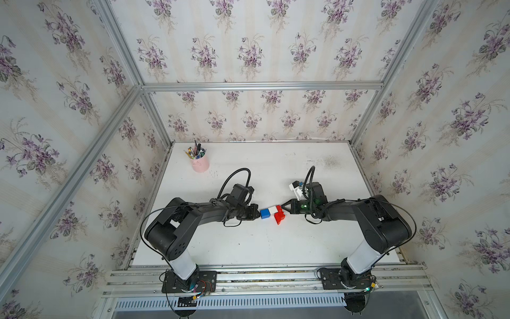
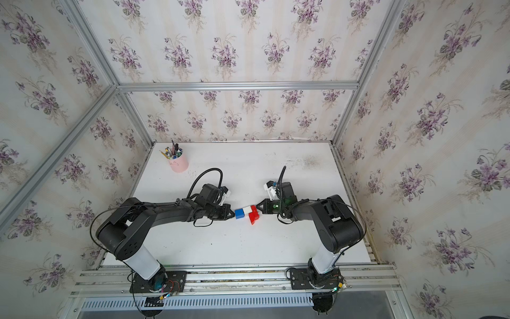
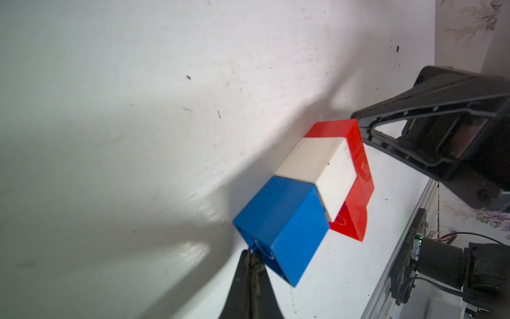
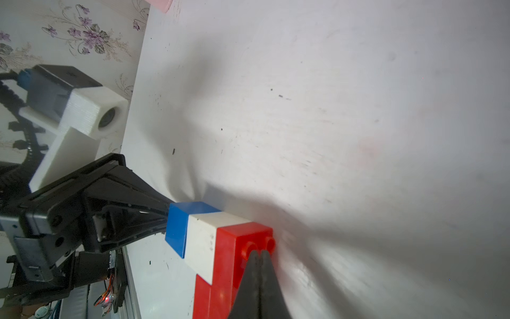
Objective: Assemble the letter r with lego
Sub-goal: Assemble the lego brick at the center of the board.
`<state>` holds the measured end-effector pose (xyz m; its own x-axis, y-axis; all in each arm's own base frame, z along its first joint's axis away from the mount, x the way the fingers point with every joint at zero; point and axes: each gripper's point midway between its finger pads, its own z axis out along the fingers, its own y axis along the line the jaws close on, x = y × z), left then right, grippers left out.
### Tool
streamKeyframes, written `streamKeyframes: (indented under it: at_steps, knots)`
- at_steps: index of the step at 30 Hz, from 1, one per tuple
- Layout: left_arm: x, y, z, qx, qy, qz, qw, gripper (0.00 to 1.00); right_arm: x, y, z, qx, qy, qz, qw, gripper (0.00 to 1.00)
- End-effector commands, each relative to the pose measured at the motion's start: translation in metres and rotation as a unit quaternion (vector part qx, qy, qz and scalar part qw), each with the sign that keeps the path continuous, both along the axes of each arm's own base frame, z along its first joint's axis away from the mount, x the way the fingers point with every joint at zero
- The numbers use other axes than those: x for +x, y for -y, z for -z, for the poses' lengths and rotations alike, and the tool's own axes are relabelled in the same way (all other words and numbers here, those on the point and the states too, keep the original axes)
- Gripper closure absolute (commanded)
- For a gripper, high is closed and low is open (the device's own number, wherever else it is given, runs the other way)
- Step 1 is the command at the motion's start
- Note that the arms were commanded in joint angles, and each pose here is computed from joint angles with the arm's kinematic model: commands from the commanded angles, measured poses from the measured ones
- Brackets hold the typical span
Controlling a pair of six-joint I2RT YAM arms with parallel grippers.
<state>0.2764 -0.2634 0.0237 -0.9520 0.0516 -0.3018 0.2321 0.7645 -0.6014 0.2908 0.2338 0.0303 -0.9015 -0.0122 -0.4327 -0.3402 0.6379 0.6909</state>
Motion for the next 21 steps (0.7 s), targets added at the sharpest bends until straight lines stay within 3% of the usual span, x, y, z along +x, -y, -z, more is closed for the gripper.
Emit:
streamKeyframes:
  at_steps: [1, 13, 21]
  knots:
    - [0.006, 0.009, -0.006, -0.016, 0.012, 0.005, 1.0, 0.96, -0.003, -0.003, 0.002, -0.001, -0.004, -0.006, 1.0, 1.0]
    - [0.008, 0.028, -0.003, -0.033, 0.007, 0.013, 0.999, 0.99, -0.012, -0.026, 0.003, 0.012, -0.015, -0.032, 0.999, 1.0]
    - [0.004, 0.023, -0.002, -0.016, 0.009, 0.012, 1.0, 0.98, -0.014, -0.02, 0.009, -0.019, -0.009, -0.012, 1.0, 1.0]
